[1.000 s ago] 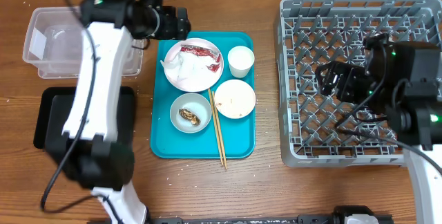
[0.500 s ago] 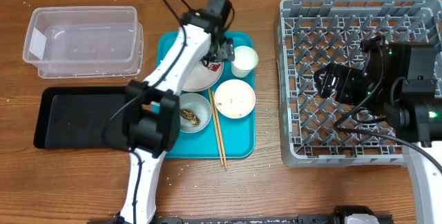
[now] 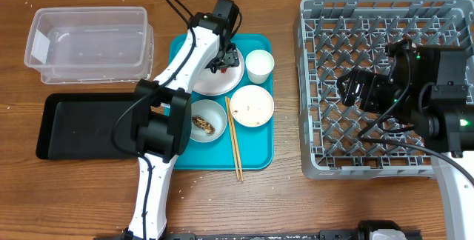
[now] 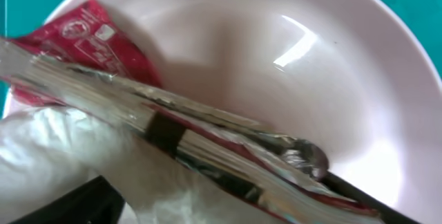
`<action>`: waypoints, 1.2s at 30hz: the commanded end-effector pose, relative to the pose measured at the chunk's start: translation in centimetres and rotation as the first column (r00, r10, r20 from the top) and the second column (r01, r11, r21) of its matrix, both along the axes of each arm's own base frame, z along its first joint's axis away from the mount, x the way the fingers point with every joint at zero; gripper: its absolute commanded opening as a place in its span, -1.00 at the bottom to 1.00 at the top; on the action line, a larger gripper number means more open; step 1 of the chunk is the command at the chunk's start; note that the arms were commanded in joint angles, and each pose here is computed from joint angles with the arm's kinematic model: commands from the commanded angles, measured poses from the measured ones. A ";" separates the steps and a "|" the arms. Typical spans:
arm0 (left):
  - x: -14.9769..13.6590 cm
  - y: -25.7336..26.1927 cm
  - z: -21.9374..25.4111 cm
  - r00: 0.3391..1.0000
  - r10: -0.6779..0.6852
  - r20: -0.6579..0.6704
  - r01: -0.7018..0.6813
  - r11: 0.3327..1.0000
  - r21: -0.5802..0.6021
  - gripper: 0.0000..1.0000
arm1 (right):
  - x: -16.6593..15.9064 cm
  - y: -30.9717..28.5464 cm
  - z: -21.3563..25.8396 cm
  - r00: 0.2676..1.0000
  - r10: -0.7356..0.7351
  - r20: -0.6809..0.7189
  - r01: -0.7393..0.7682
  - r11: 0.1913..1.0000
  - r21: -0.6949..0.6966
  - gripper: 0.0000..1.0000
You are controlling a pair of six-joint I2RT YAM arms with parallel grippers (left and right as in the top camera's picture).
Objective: Sort waste into correct bins and load items into the dishwasher
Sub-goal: 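Reach the left gripper to the red wrapper on the white plate and grasp it, then carry the red wrapper left and drop it into the clear plastic bin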
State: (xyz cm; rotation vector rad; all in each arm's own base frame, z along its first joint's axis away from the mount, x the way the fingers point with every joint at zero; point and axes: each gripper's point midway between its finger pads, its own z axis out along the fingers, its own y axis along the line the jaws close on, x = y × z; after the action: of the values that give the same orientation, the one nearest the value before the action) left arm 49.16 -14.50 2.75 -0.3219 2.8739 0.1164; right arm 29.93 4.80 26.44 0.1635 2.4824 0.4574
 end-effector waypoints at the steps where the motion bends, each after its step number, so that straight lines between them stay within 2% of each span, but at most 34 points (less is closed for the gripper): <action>1: 0.4 -0.2 -0.4 1.000 0.011 0.004 -0.011 1.000 -0.006 -0.03 | 0.2 0.0 0.8 1.000 0.005 0.028 -0.005 1.000 -0.012 1.00; 4: 0.0 -0.4 -1.9 1.000 0.008 -0.029 -0.008 1.000 -0.013 -0.74 | 0.2 0.0 0.8 1.000 0.006 0.028 -0.005 1.000 -0.012 1.00; 5: -0.1 -0.3 -2.3 0.999 0.007 -0.039 -0.008 1.000 -0.009 -0.92 | 0.2 0.0 0.8 1.000 0.006 0.028 -0.005 1.000 -0.012 0.99; 10: -0.4 -0.3 -0.5 0.999 -0.019 -0.048 0.017 1.000 -0.026 -0.92 | 0.2 0.0 0.8 1.000 0.006 0.028 -0.005 1.000 -0.012 1.00; 13: 0.7 -0.2 4.8 0.999 -0.036 0.018 0.037 0.996 -0.084 -0.92 | 0.2 0.0 0.8 1.000 0.006 0.028 -0.005 1.000 -0.012 1.00; 17: 1.6 1.5 14.4 0.988 -0.023 0.152 0.050 0.984 -0.174 -0.92 | 0.2 0.0 0.8 1.000 0.005 0.028 -0.005 1.000 -0.012 1.00; 20: 1.2 5.3 20.6 0.970 0.018 0.244 0.025 0.984 -0.174 -0.92 | 0.2 0.0 0.8 1.000 0.005 0.028 -0.005 1.000 -0.012 1.00; 23: 0.4 10.4 23.5 0.955 0.095 0.282 -0.055 0.988 -0.145 -0.92 | 0.2 0.0 0.8 1.000 0.005 0.029 -0.005 1.000 -0.012 1.00; 26: -0.3 15.2 23.7 0.948 0.179 0.265 -0.147 0.980 -0.136 -0.92 | 0.2 0.0 0.8 1.000 0.005 0.028 -0.005 1.000 -0.012 1.00; 30: -0.7 20.8 20.9 0.939 0.289 0.189 -0.267 0.954 -0.133 -0.92 | 0.2 0.0 0.8 1.000 0.006 0.028 -0.005 1.000 -0.012 1.00; 36: 1.8 23.6 15.3 0.964 0.227 0.141 -0.213 0.971 -0.105 -0.89 | 0.2 0.0 0.8 1.000 0.006 0.028 -0.005 1.000 -0.012 1.00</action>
State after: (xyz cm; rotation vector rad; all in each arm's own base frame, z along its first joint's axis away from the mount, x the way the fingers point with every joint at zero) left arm 49.95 9.40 22.13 -0.7486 2.5859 0.0027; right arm 29.94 4.79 26.44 0.1637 2.4820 0.4564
